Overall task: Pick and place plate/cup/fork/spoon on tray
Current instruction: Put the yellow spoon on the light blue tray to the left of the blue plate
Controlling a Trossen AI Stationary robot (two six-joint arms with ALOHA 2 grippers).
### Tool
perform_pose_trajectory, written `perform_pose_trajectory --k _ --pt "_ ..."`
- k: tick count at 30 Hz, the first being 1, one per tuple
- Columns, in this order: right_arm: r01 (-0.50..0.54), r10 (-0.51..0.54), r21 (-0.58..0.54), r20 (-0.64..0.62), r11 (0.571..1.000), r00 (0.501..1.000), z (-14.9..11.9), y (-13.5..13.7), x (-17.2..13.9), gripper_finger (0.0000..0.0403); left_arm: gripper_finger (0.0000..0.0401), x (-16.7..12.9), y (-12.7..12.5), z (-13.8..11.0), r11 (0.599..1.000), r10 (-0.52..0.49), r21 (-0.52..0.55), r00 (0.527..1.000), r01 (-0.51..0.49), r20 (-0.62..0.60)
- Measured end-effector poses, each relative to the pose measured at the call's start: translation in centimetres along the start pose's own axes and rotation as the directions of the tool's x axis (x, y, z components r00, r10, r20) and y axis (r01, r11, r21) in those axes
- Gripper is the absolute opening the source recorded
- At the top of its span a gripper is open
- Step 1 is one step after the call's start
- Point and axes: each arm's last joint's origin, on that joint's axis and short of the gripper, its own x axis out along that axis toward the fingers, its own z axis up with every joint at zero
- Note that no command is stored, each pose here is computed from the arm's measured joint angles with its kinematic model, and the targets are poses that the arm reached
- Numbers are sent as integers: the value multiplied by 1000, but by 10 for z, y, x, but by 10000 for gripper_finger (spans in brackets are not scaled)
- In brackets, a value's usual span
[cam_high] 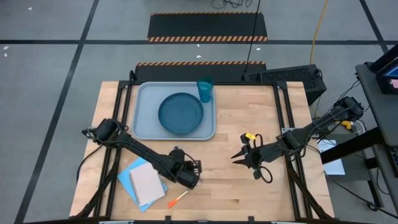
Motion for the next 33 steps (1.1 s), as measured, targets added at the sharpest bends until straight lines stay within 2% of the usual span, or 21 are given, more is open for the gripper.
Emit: perform_pose_trajectory --k 8,19,33 --pt "11 -9 -42 38 999 999 4 -1 0 80 113 20 8 2 992 122 -18 992 -121 37" --pt "14 -12 -37 58 999 998 6 -1 0 80 113 48 11 -3 988 156 -37 983 -153 99" --pt "3 -2 -32 44 999 999 4 0 0 80 112 43 16 -10 986 152 50 984 -158 97"
